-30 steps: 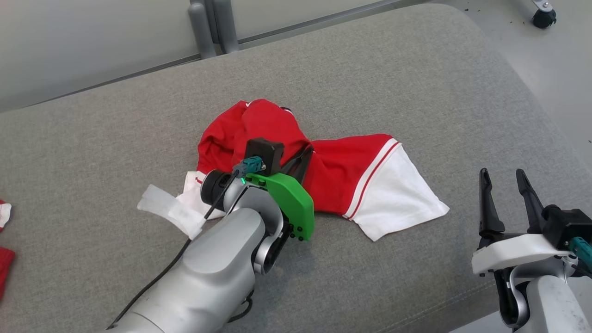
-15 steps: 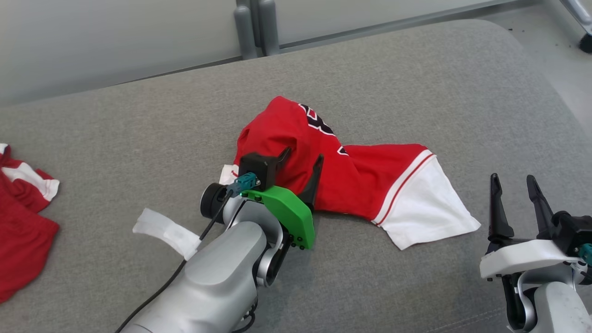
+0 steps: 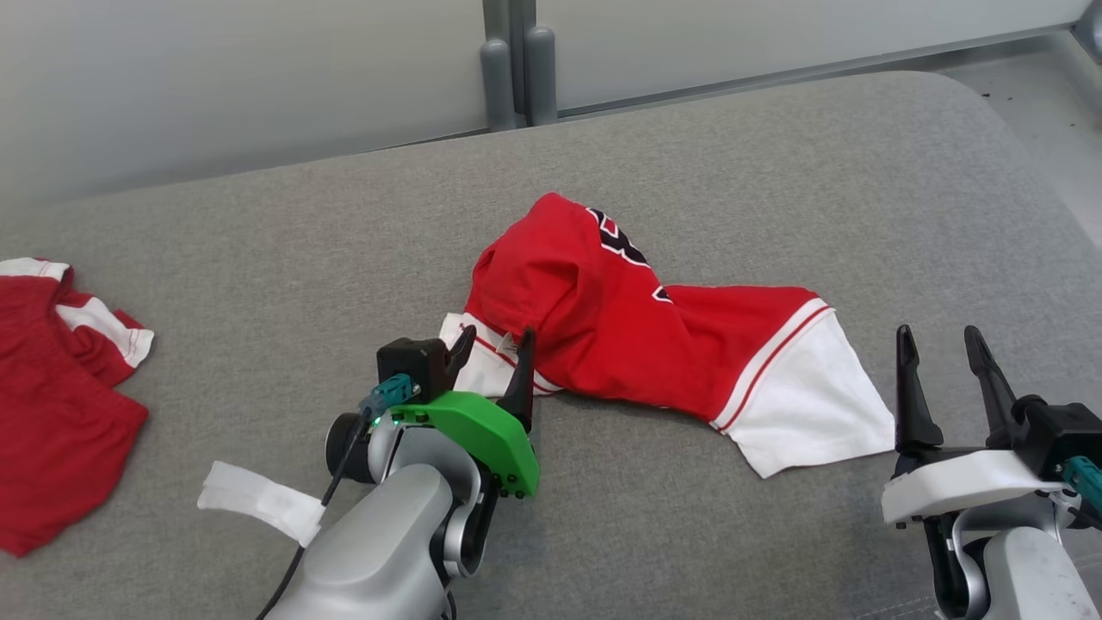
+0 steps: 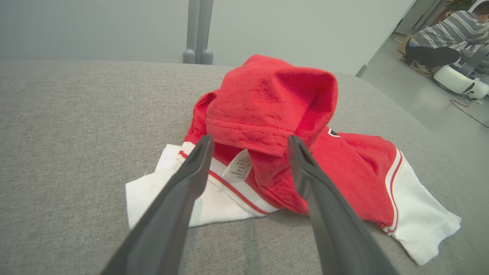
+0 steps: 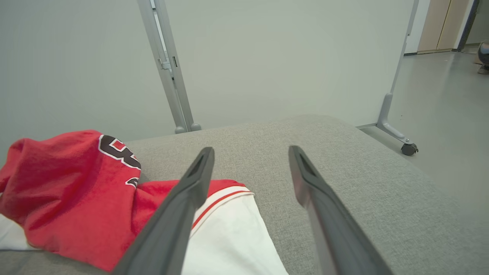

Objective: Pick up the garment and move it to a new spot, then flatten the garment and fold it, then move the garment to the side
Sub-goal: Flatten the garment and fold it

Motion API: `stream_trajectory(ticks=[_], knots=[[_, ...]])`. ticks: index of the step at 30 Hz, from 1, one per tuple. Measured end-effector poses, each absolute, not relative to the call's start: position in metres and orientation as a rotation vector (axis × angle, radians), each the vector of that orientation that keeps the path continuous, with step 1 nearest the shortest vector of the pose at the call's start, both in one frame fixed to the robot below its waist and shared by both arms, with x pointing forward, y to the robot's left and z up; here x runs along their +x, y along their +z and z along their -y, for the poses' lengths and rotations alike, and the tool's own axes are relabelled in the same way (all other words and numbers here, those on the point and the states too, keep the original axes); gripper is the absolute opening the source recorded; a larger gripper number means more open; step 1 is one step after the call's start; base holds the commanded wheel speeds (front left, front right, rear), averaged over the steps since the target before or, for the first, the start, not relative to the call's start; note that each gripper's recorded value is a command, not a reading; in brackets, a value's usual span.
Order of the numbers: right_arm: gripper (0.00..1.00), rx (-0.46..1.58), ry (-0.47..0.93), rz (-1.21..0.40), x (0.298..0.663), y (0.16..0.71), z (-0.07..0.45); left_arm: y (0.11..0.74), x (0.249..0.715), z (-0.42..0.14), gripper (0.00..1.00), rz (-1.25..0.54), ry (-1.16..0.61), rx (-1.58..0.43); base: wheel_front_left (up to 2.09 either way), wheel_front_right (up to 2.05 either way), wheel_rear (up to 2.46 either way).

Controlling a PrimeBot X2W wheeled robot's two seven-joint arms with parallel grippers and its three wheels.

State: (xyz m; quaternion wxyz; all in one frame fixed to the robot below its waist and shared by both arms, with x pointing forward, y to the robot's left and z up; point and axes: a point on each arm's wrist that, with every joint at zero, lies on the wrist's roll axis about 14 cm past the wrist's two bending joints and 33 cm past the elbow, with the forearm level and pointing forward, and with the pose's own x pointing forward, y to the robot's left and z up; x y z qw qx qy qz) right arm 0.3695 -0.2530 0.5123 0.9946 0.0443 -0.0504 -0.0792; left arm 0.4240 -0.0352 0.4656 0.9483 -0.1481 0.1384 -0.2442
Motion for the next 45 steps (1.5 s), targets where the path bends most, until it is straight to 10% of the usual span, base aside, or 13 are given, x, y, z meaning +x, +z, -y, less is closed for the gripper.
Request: stream_trajectory(ticks=[13, 14, 17, 45], knots=[[1.00, 0.051, -0.229, 0.105, 0.355, 0.516, 0.277, 0.454, 0.442, 0.058, 1.00, -0.350, -0.501, -0.413, 0.00, 0.00, 0.00], [1.00, 0.049, -0.233, 0.102, 0.354, 0.515, 0.278, 0.454, 0.445, 0.057, 0.91, -0.349, -0.491, -0.422, 0.00, 0.00, 0.00], [1.00, 0.047, -0.239, 0.099, 0.354, 0.514, 0.280, 0.451, 0.453, 0.050, 0.00, -0.355, -0.454, -0.446, 0.00, 0.00, 0.00], [1.00, 0.087, -0.158, 0.132, 0.366, 0.522, 0.253, 0.576, 0.445, -0.011, 0.00, 0.083, -0.371, 0.014, 0.00, 0.00, 0.00]])
